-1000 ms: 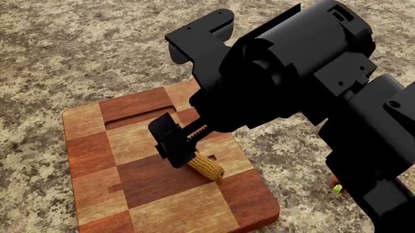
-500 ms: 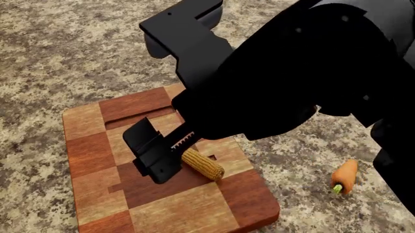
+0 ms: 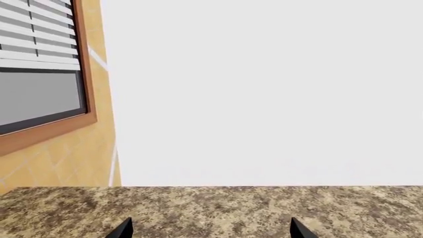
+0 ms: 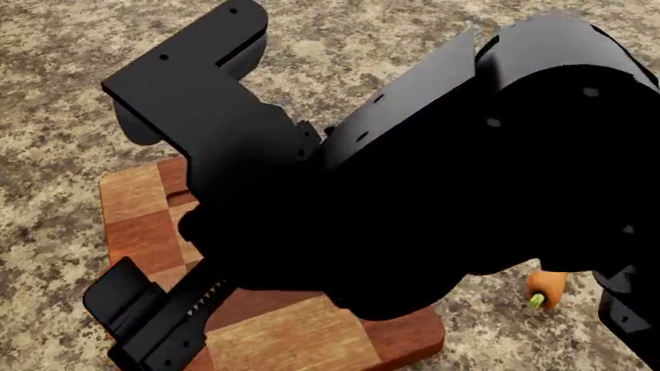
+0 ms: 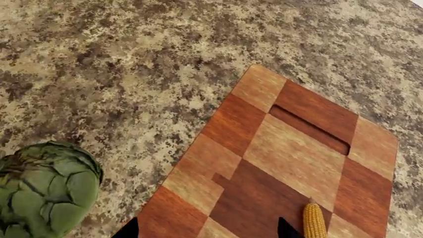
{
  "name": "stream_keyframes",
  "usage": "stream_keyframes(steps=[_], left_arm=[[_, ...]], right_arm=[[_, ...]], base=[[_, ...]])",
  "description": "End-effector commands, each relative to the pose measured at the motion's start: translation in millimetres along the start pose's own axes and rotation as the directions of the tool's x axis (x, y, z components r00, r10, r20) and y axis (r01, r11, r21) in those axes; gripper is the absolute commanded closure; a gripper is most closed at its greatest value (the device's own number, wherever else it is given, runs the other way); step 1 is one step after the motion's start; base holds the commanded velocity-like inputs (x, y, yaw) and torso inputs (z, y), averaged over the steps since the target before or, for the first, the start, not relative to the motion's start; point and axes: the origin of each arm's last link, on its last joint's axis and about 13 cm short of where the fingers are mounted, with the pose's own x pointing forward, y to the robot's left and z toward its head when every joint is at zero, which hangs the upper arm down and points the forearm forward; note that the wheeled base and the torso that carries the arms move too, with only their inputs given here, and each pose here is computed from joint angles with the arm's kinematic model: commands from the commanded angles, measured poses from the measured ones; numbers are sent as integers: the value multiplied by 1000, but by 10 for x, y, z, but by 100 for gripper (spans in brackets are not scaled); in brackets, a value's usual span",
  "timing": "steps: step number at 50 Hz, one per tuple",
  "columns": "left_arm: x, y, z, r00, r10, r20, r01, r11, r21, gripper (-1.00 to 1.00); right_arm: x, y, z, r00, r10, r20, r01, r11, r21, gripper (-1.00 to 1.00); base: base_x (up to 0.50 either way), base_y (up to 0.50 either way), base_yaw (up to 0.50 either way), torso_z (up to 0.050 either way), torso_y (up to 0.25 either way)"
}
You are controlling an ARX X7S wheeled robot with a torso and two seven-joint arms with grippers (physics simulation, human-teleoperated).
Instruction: Clear the non-vegetable object off the cutting board and place the vegetables onto it.
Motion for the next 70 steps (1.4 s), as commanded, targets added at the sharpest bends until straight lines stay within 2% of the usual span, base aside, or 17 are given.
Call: stream_keyframes(steps=[1,27,43,52,59,70], left_arm=[[-3,-1,8,1000,1,1,-1,1000,2,-100],[-7,12,53,1000,7,8,-7,1000,2,-100],[-4,26,14,1000,11,5,-11,1000,4,-100],[-6,35,11,1000,13,7,-13,1000,1,-100],[-8,34,7,1000,14,7,-14,1000,-1,-100],[-6,39,-9,1000,15,5,-15,1000,-5,-100]], right_arm=[[-12,176,21,997,54,62,-52,998,-33,-100],[287,298,142,972,212,99,-207,976,-65,-100],[447,341,166,943,300,142,-299,954,-29,-100],[516,369,188,922,347,173,-355,935,18,-100],[620,405,133,917,375,135,-386,920,67,-100],[678,418,187,911,400,96,-408,909,86,-100]], base=[[0,0,0,0,0],[0,0,0,0,0],[0,0,0,0,0],[0,0,0,0,0],[0,0,0,0,0],[0,0,0,0,0]])
